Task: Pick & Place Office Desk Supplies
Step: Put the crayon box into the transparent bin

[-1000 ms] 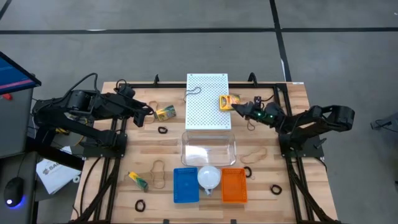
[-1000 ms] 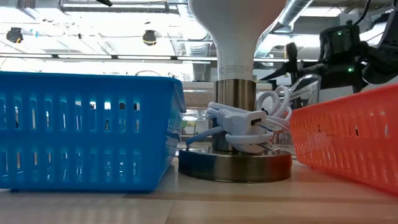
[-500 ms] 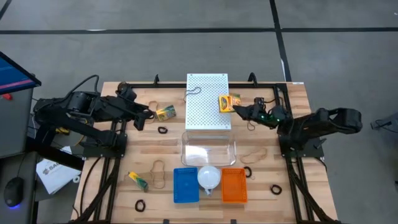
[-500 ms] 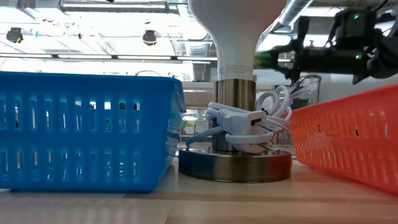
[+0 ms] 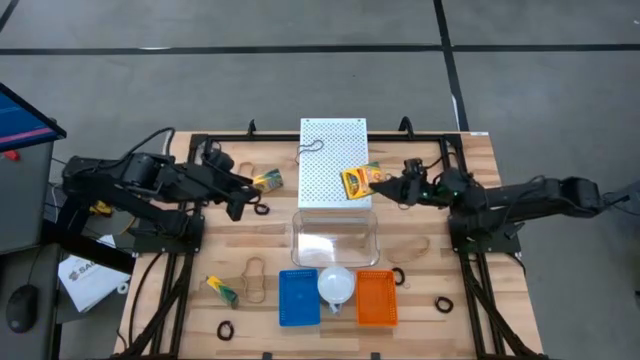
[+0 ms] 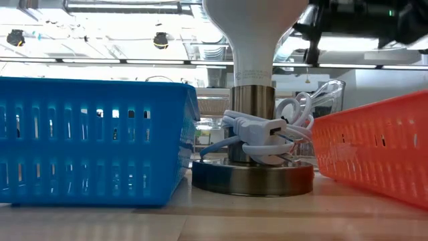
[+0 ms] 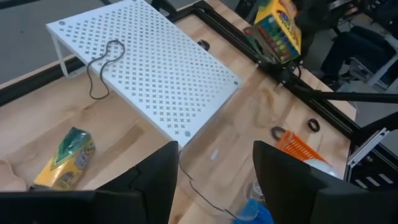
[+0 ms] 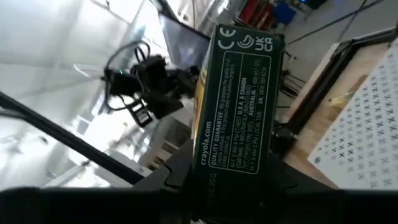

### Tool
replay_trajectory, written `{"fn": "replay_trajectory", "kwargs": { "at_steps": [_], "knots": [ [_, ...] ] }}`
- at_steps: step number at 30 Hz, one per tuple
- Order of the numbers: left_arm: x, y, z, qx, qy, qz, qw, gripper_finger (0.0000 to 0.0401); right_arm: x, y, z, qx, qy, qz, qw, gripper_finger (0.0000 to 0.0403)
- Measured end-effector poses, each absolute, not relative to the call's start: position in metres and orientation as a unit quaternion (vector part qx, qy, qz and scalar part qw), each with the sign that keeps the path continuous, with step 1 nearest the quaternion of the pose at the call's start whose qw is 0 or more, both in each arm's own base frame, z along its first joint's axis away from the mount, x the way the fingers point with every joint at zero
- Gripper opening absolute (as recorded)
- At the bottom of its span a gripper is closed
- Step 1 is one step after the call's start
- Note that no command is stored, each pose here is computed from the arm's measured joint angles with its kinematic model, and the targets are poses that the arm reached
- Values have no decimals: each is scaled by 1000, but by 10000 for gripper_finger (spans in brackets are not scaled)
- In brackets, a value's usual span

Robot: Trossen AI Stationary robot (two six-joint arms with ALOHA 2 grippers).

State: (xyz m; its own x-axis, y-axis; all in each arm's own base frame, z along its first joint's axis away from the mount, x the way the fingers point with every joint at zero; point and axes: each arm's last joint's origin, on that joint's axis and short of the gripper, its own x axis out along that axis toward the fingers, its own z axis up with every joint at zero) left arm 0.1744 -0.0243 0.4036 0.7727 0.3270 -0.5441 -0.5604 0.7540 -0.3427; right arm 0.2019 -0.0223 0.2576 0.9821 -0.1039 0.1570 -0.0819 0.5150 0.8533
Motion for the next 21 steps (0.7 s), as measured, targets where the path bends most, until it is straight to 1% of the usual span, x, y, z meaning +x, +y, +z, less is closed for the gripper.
{"fn": "replay_trajectory", "kwargs": {
  "at_steps": [3,7,12,16,21],
  "knots": [
    [180,-26,401,-248,239,246,906,199,201,-16,276,472,-34,-25,881,96],
    [181,-26,401,-248,238,246,906,199,193,-5,303,436,67,-47,896,96],
    [182,-26,400,-234,243,243,910,199,183,7,328,394,176,-75,899,96],
    [182,-26,401,-225,243,240,913,199,183,18,336,381,233,-91,890,96],
    [182,-26,401,-222,239,247,912,199,193,39,330,410,260,-104,868,96]
  ]
}}
